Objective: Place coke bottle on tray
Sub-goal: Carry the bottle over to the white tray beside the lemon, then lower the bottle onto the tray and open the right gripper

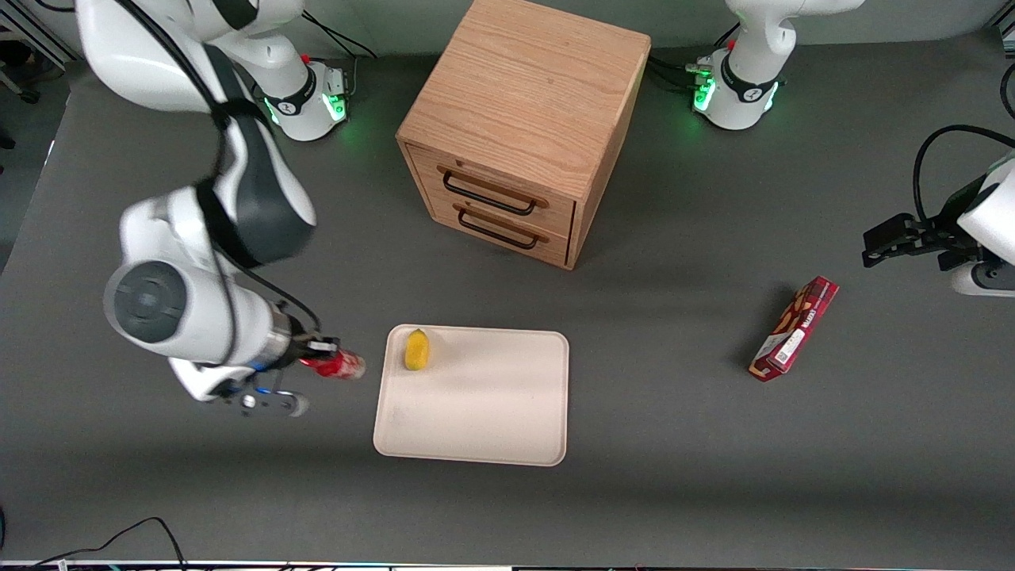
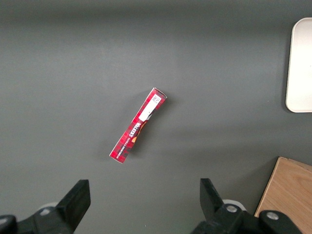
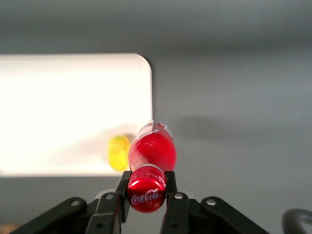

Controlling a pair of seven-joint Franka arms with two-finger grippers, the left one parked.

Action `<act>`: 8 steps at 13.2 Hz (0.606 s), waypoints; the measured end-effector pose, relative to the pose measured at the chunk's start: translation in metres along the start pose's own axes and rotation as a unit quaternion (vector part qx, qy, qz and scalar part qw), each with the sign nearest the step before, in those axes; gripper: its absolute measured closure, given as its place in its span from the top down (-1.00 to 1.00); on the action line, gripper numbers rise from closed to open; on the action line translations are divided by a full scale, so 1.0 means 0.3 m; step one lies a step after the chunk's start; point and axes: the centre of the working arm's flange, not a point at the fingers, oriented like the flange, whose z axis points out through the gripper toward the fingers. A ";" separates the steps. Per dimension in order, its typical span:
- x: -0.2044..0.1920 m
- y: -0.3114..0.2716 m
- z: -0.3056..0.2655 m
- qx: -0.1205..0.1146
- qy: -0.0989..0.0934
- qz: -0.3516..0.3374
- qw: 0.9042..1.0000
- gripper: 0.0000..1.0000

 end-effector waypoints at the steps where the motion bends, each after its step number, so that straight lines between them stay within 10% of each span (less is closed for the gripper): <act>1: 0.019 -0.038 0.063 0.003 0.012 0.011 1.000 -0.37; 8: 0.062 -0.159 0.312 0.007 0.039 0.027 0.999 -0.37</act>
